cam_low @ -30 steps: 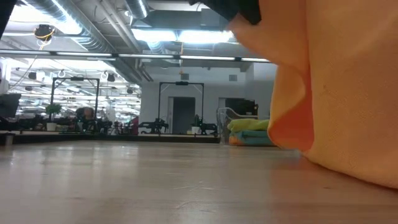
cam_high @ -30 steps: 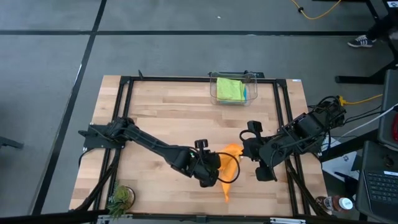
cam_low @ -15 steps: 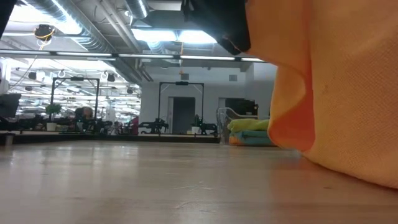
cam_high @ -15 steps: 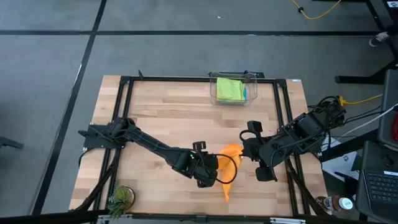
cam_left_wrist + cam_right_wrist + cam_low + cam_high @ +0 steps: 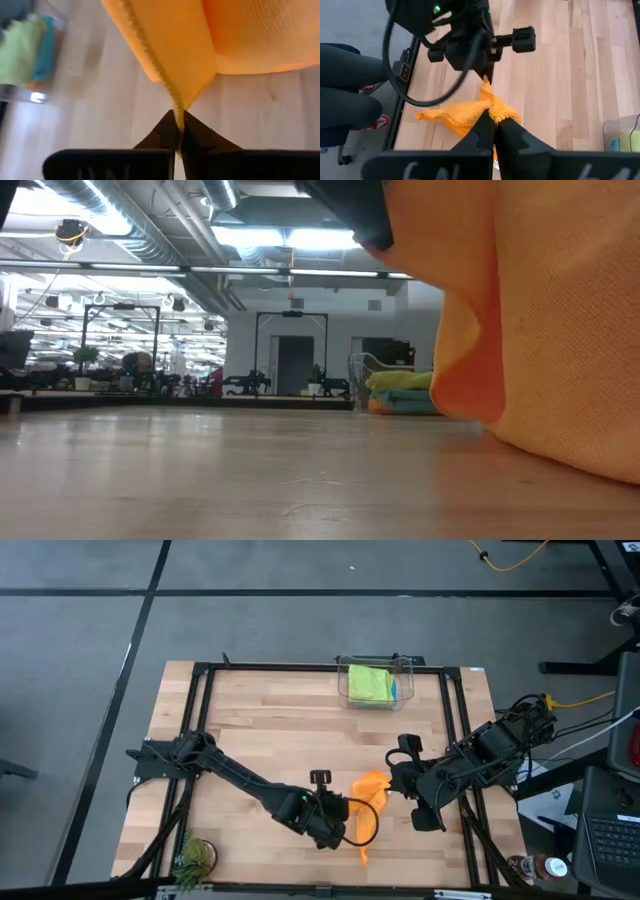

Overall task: Fold microfiber towels
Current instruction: Fold the yellow microfiber cloth

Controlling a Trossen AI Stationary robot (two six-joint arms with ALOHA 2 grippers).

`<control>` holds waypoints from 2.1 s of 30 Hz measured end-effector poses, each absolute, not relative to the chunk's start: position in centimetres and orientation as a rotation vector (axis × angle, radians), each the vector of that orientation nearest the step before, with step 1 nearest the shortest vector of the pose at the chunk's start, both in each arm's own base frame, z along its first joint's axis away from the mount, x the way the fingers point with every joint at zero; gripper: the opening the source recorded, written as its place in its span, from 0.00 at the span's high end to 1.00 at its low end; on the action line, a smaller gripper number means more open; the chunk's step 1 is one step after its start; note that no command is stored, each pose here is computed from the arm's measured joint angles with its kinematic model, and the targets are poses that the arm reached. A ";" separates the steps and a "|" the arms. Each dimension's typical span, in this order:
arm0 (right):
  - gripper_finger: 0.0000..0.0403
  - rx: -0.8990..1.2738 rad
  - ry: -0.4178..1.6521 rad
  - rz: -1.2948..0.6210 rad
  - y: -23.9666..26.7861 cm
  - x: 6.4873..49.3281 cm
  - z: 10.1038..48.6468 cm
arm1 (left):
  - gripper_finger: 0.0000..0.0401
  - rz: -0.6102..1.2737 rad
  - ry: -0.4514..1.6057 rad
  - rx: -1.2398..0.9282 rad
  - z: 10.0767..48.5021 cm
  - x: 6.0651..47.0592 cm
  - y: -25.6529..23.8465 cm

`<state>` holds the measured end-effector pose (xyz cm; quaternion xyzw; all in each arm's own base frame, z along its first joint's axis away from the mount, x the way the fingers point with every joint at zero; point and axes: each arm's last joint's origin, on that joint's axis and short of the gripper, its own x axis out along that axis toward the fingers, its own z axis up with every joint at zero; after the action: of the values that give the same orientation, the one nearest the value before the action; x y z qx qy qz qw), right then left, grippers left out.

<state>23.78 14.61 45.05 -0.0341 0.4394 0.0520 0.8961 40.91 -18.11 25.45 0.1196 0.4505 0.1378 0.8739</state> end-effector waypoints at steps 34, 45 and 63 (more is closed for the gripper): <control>0.99 -0.231 1.023 0.090 16.2 26.3 42.2 | 1.00 0.364 0.688 -0.024 43.1 24.6 -19.4; 0.99 -0.102 1.003 0.274 17.8 24.4 44.5 | 1.00 0.145 0.522 -0.211 47.7 23.3 -21.1; 0.99 -0.288 1.081 0.022 13.8 26.6 42.4 | 1.00 0.446 0.751 -0.160 43.3 25.9 -16.9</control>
<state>26.62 13.79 42.37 -0.1365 0.5126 0.0102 0.8476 25.92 -16.94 43.29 -0.0775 0.3632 0.2156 0.9031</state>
